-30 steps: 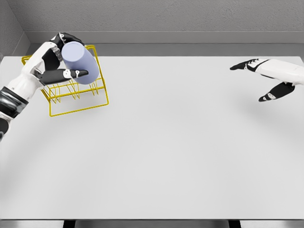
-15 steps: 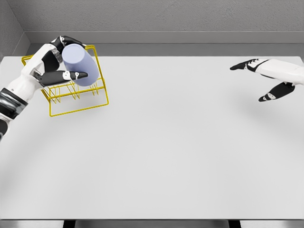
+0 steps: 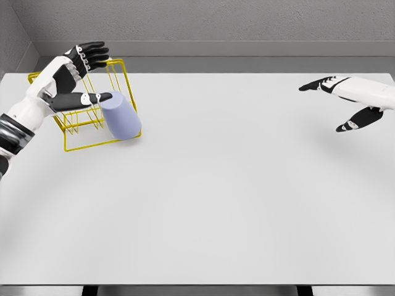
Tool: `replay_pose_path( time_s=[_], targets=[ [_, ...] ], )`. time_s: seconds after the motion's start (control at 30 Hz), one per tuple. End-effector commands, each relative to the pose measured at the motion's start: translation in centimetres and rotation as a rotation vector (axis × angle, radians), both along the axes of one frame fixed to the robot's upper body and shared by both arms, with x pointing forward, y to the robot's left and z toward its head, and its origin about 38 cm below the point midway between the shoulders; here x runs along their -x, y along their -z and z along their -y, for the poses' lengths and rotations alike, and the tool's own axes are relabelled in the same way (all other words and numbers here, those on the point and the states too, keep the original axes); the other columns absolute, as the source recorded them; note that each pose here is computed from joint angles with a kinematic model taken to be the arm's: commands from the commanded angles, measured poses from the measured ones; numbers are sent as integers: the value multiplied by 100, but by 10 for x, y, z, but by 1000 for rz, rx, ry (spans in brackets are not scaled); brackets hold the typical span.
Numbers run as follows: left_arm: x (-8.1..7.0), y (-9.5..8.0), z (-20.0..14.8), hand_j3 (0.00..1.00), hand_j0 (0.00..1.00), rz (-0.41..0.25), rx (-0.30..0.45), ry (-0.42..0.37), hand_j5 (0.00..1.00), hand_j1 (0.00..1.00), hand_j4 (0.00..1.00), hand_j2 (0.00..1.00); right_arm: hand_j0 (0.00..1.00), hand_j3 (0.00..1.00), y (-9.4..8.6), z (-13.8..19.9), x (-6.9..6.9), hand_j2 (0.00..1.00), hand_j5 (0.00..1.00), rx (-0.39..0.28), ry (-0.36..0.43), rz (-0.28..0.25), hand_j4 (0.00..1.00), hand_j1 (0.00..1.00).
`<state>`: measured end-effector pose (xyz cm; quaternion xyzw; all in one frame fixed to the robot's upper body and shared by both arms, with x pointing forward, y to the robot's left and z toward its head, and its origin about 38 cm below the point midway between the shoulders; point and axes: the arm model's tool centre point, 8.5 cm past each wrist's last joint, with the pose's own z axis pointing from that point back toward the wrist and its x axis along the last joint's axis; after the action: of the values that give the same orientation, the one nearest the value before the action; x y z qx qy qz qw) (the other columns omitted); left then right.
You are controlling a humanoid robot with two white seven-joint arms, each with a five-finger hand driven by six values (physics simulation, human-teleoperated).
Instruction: Place the cup on the cup holder with both arms
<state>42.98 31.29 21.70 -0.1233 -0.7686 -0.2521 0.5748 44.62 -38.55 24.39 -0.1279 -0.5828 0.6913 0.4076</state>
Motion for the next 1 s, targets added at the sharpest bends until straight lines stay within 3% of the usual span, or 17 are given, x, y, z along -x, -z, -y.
replay_pose_path(
  time_s=[0.0,0.2,0.27,0.37,0.6,0.87,0.97],
  targets=[
    [0,-1,0,88,88,1,4,3,88,88,88,88,100,100,0,1,0,100,100,-7,3,-2,100,100],
    [2,-3,3,89,89,6,8,12,89,89,89,89,100,100,0,0,0,100,100,-8,2,-2,100,100],
    [4,-4,5,98,98,12,10,20,98,98,98,98,100,100,0,-1,0,100,100,-9,1,-2,100,100],
    [7,-10,9,100,100,34,16,33,100,100,100,100,100,100,0,0,0,100,100,-8,2,-2,100,100],
    [22,-16,-8,100,100,43,-13,22,100,100,100,100,100,100,-1,2,0,100,100,-4,5,-2,100,100],
    [43,-11,-11,100,100,56,-22,40,100,100,100,100,100,100,0,1,1,100,100,-4,4,-3,100,100],
    [50,-12,-10,100,100,121,1,59,100,100,100,100,100,100,-1,2,1,100,100,-5,4,-1,100,100]
  ],
)
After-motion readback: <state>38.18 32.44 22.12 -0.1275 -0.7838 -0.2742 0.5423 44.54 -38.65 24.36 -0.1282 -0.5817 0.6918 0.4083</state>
